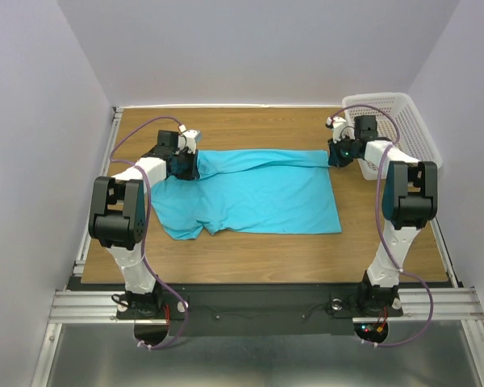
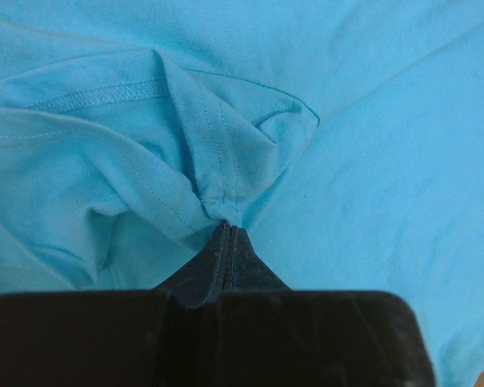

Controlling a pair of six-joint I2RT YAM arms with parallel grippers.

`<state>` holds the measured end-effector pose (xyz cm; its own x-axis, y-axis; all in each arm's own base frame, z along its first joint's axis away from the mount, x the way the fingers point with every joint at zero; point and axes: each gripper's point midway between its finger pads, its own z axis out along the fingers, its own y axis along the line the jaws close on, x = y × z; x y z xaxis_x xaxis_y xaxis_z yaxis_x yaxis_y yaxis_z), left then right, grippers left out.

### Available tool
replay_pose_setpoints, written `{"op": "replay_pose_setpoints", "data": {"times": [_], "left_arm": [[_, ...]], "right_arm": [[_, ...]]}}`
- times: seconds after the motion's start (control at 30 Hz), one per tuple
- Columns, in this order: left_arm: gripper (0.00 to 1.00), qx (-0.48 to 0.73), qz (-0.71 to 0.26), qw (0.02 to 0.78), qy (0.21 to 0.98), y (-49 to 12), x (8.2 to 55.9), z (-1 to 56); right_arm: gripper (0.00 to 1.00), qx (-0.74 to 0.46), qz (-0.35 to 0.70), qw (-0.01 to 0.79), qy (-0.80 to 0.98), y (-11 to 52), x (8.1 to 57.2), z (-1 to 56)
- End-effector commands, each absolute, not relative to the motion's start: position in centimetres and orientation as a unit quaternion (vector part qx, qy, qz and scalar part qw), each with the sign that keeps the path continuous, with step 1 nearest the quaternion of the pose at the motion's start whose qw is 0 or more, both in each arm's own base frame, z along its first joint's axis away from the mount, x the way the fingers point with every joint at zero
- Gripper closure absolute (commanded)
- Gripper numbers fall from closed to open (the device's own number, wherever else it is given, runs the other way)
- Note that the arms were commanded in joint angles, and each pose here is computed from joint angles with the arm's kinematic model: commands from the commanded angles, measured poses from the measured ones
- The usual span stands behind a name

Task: Fold and stack the t-shirts
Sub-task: Fold the tshirt

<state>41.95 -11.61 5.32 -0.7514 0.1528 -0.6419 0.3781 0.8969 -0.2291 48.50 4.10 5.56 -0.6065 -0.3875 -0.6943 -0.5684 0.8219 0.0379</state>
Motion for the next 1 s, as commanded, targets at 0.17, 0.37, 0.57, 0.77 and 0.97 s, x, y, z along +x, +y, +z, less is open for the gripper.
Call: {"op": "replay_pose_setpoints", "data": {"times": [0.17,0.37,0.57,0.77,0.97], "left_arm": [[1.0,0.157,-0.183,0.336,0.911,-12.2,42.2,7.0],[1.0,0.155,-0.184,0.34,0.909,-12.1,42.2,7.5],[1.0,0.157,-0.187,0.347,0.906,-12.3,42.4,8.4],[1.0,0.159,-0.191,0.352,0.903,-12.4,42.4,9.1],[1.0,0.163,-0.194,0.355,0.9,-12.6,42.2,9.6]], "right_arm": [[0.94,-0.294,0.084,0.396,0.866,2.8,49.9,8.0],[0.91,-0.3,0.073,0.397,0.864,2.5,49.6,7.6],[0.86,-0.321,0.076,0.406,0.852,2.9,48.9,8.0],[0.84,-0.332,0.083,0.423,0.839,3.3,48.5,9.6],[0.78,-0.347,0.094,0.447,0.819,4.0,47.0,12.1]]}}
